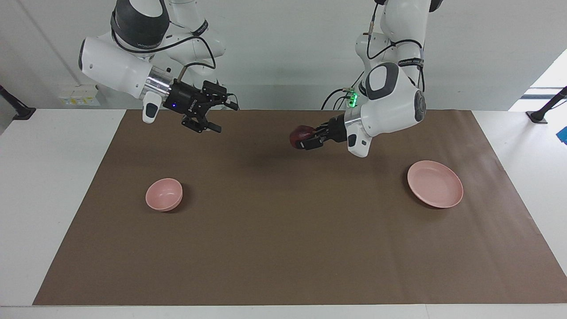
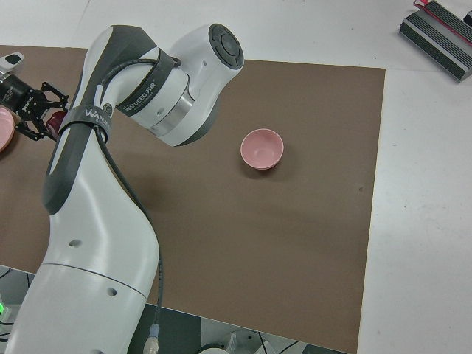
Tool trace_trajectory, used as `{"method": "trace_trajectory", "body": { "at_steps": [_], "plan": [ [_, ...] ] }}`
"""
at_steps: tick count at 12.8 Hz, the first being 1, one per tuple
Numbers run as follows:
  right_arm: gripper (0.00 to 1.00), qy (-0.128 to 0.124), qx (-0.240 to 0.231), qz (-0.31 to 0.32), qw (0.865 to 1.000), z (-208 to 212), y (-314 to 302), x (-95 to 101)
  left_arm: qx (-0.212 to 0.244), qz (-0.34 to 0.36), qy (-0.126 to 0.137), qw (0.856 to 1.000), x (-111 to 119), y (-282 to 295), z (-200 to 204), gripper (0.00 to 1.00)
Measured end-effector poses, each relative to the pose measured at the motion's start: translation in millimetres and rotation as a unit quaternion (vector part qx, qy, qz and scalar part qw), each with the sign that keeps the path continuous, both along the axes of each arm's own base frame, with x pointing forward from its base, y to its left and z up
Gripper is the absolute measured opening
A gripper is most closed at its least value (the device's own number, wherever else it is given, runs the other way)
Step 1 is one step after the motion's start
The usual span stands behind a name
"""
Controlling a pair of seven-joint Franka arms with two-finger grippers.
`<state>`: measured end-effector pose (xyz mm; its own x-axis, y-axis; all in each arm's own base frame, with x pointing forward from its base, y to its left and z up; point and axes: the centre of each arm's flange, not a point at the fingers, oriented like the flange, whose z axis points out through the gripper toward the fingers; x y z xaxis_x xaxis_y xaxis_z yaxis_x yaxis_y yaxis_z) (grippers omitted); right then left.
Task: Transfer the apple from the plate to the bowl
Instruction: 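Lift the apple with the left gripper while the right gripper reaches forward, then carry the apple toward the right gripper and let the right gripper grasp it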
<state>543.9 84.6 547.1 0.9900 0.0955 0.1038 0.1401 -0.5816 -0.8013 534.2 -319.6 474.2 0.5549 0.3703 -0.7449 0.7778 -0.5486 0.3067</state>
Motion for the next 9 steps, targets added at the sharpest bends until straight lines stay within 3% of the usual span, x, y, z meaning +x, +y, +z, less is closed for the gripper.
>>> {"method": "trace_trajectory", "body": {
  "at_steps": [3, 5, 9],
  "plan": [
    [1.00, -0.006, 0.007, 0.006, 1.000, -15, 2, -2.5, -0.054, 0.007, 0.017, 0.998, 0, -23, 14, 0.80],
    [1.00, 0.004, 0.012, 0.007, 1.000, -28, 3, -6.4, -0.087, 0.013, 0.036, 0.995, -5, -45, 13, 0.80],
    [1.00, 0.011, 0.039, -0.002, 0.999, -27, 5, -14.4, -0.118, 0.005, 0.083, 0.990, -16, -91, -17, 0.80]
  ]
}}
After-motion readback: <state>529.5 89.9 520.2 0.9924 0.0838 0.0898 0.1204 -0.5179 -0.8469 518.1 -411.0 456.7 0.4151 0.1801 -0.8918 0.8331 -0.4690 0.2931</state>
